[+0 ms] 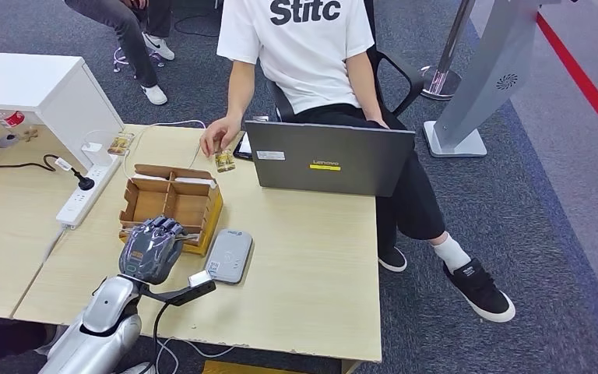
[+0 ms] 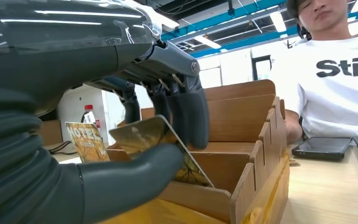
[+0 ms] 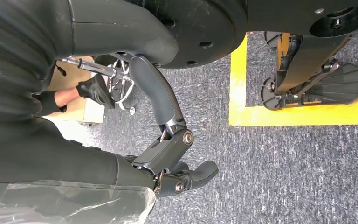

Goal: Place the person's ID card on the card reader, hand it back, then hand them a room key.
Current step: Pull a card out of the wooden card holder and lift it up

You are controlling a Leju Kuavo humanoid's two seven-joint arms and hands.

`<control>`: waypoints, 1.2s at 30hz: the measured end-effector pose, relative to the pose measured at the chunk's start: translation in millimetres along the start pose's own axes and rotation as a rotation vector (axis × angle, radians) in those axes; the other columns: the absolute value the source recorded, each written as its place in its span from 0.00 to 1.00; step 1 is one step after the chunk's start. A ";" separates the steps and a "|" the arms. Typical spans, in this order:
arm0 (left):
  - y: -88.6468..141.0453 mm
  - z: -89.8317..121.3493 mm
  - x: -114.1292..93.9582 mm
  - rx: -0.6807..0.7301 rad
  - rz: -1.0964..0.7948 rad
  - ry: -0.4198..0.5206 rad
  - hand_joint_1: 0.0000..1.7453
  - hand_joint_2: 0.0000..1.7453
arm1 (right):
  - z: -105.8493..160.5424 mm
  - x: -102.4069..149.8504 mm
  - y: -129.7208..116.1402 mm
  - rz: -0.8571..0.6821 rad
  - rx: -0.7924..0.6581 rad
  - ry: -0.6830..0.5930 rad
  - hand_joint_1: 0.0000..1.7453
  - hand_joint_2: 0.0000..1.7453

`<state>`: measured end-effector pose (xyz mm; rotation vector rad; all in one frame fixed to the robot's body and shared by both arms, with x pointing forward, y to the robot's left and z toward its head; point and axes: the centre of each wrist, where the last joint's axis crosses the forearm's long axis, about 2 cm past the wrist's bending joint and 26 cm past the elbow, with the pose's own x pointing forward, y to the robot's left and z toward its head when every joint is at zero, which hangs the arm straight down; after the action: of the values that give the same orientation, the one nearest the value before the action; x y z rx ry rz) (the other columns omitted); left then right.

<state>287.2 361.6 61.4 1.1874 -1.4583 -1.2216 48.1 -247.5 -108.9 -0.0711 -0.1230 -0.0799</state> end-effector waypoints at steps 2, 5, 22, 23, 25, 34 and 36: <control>-0.2 0.2 -0.3 -0.010 0.001 0.007 1.00 1.00 | 0.0 0.0 0.0 0.000 0.001 0.000 0.00 1.00; -0.2 0.2 -1.1 -0.019 0.001 0.016 1.00 1.00 | 0.0 0.0 -0.1 -0.001 0.003 0.000 0.00 1.00; 44.2 -40.0 -13.1 0.285 -0.050 0.057 1.00 1.00 | 0.0 0.5 0.4 0.017 0.011 -0.003 0.00 1.00; 50.9 -47.2 -14.8 0.305 -0.054 0.060 1.00 1.00 | 0.0 0.6 0.4 0.020 0.012 -0.004 0.00 1.00; 64.1 -60.8 -18.3 0.343 -0.062 0.067 1.00 1.00 | 0.0 0.7 0.4 0.024 0.012 -0.004 0.00 1.00; 102.1 -94.8 -27.5 0.435 -0.082 0.076 1.00 1.00 | 0.0 0.9 0.4 0.035 0.012 -0.005 0.00 1.00; 104.9 -96.9 -28.3 0.442 -0.085 0.076 1.00 1.00 | 0.0 1.0 0.4 0.035 0.012 -0.005 0.00 1.00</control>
<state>372.7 380.6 177.6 1.5843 -1.6865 -0.9193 49.1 -247.1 -108.8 -0.0616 -0.1276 -0.0437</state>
